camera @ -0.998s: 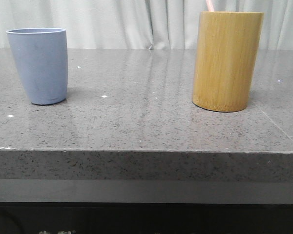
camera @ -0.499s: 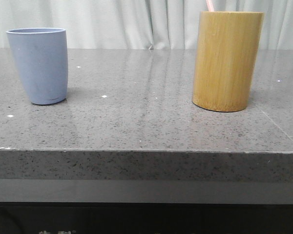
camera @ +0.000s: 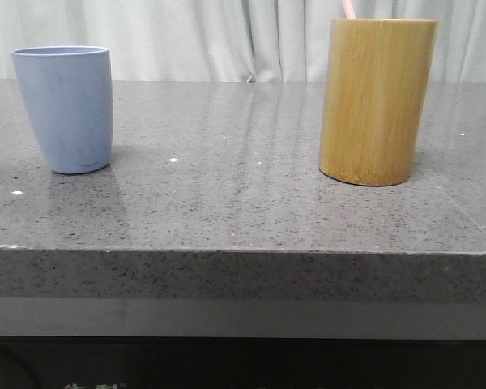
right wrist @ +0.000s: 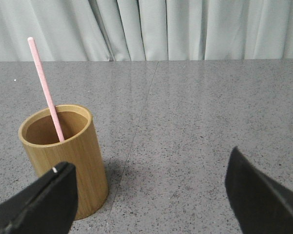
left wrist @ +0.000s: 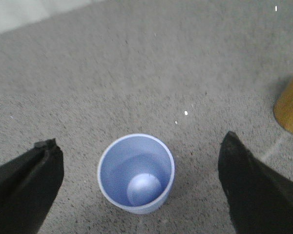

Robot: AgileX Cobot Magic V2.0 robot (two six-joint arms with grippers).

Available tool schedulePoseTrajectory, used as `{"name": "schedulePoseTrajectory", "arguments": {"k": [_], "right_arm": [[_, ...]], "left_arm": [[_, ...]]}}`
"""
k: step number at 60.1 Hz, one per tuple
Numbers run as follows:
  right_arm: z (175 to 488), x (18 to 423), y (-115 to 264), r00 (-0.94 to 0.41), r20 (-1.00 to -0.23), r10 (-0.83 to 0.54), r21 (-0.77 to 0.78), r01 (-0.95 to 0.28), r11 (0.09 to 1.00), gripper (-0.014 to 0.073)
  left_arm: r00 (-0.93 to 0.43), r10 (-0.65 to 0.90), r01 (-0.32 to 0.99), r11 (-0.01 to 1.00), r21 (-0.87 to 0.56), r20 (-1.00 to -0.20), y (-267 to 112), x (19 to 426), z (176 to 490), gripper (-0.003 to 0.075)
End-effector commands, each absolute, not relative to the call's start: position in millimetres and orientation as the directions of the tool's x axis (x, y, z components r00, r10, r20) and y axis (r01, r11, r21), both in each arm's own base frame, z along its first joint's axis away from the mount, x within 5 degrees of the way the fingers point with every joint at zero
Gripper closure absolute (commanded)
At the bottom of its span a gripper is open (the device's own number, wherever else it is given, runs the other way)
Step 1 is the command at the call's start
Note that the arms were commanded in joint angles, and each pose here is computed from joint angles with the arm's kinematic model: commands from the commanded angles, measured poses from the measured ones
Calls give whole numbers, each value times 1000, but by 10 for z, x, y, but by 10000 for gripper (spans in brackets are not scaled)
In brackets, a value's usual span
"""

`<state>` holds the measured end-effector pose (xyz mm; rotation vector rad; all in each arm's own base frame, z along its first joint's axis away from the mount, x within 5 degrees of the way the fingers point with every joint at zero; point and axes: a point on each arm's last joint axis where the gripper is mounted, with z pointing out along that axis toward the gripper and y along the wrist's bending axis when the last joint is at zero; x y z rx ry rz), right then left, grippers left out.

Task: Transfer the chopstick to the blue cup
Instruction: 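Lower the left gripper onto the light-blue cup rim and grasp it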

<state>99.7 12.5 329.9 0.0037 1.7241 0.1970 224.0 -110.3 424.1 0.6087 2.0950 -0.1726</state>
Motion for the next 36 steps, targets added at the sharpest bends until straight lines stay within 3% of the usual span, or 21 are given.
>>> {"name": "schedulePoseTrajectory", "arguments": {"k": [1,17,36], "right_arm": [[3469,1012,105,-67,-990,126,133,-100,986,-30],[3469,1012,105,-67,-990,126,133,-100,986,-30],[3469,1012,105,-67,-990,126,133,-100,986,-30]], "left_arm": [[-458,381,509,853,115,-803,-1235,2348,4350,101],[-607,456,531,842,95,-651,-1500,2785,3970,101],[-679,468,543,839,43,-566,-1639,2965,3655,101]]}}
